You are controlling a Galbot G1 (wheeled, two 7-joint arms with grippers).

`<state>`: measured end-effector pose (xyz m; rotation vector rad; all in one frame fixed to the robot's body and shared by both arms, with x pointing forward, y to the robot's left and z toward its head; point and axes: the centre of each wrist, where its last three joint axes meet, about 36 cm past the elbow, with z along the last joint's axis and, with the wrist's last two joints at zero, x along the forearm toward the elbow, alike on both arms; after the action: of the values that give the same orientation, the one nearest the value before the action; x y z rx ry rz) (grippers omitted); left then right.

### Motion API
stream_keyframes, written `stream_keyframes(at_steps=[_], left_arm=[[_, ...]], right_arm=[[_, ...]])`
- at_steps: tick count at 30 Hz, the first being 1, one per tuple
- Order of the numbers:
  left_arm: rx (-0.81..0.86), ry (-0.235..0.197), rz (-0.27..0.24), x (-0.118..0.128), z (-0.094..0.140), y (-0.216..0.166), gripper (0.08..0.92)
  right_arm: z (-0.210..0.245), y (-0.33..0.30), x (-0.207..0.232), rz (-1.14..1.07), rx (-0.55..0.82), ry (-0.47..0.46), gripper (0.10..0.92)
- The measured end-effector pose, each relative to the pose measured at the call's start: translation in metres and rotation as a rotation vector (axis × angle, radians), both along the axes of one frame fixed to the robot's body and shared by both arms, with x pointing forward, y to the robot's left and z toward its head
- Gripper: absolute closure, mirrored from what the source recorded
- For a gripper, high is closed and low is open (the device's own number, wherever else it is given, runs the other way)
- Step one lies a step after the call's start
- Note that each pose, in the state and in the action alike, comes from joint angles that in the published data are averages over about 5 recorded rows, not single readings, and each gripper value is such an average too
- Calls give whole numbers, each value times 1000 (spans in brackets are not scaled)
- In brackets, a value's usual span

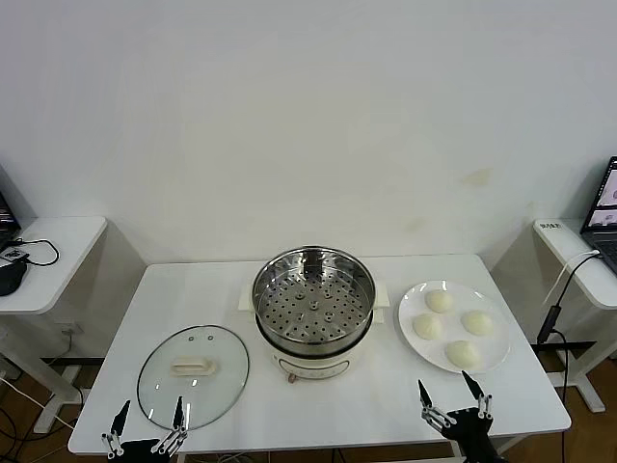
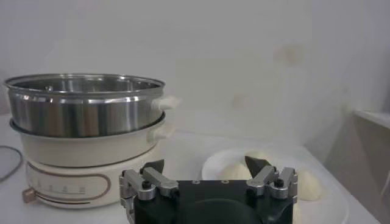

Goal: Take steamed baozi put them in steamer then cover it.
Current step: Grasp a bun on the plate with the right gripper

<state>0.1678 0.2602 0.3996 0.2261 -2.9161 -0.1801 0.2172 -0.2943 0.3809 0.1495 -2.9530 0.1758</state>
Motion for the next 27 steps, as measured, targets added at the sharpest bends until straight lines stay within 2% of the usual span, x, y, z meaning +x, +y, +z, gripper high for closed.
stream_keyframes(at_steps=[6,12,20,27], left_arm=[[28,24,-8,5,9,2,177],[59,43,-36,12,18,0,177],[106,49,-68,18,23,-2,177],[133,51,-82,21,26,-4,177]], right_arm=[[11,-18,16,-19,-85,-9,200],[32,-55,53,-21,-282,-18,200],[66,-114,132,59,-632,-24,200],[98,-151,216,234,-911,12,199]])
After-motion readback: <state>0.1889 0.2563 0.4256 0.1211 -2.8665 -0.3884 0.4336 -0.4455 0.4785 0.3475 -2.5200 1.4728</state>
